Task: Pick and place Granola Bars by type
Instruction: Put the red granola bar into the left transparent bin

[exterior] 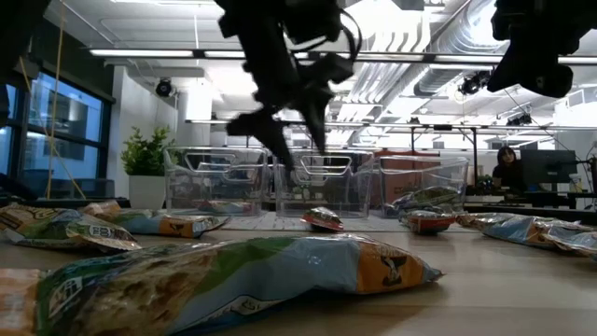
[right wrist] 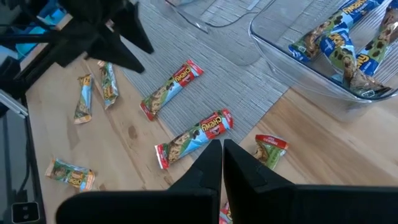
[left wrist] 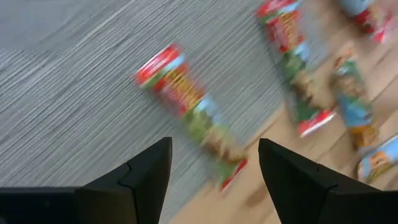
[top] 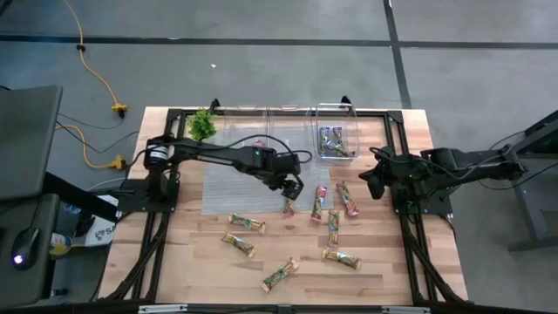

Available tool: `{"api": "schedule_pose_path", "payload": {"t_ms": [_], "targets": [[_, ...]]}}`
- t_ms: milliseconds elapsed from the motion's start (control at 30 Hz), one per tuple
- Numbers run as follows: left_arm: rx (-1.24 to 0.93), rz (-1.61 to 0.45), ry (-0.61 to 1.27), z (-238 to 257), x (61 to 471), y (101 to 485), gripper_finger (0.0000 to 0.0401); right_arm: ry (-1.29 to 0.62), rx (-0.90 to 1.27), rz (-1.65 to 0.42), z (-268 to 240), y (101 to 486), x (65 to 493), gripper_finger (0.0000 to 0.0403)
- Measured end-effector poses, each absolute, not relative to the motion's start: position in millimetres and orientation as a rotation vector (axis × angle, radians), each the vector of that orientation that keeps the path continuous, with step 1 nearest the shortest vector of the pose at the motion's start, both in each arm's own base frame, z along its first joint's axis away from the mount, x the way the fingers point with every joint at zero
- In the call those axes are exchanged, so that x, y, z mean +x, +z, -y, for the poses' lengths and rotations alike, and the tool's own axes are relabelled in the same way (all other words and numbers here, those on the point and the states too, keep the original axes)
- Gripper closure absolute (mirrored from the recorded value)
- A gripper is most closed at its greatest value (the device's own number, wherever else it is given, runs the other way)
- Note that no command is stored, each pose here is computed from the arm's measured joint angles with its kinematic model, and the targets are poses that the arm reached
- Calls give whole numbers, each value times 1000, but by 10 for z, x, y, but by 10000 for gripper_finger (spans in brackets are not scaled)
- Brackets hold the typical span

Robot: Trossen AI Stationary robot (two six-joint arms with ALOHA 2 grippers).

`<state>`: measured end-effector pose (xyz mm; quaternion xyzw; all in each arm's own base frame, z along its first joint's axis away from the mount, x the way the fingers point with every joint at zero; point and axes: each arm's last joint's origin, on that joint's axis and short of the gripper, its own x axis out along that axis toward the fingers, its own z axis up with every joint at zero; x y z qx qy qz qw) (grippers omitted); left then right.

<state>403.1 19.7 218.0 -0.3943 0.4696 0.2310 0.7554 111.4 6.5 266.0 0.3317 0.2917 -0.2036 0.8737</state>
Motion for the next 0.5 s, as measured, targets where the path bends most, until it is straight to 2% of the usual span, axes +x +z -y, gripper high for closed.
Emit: {"api": "schedule_pose_path", "payload": {"t_ms": [167, 500], "targets": [[-851, -1035, 508, -200, 4081, 2068, 169, -413, 737, -608, -73, 2665, 1123, 403], [-921, -976, 523, -202, 4145, 2052, 169, -317, 647, -677, -97, 2644, 1150, 403]]}}
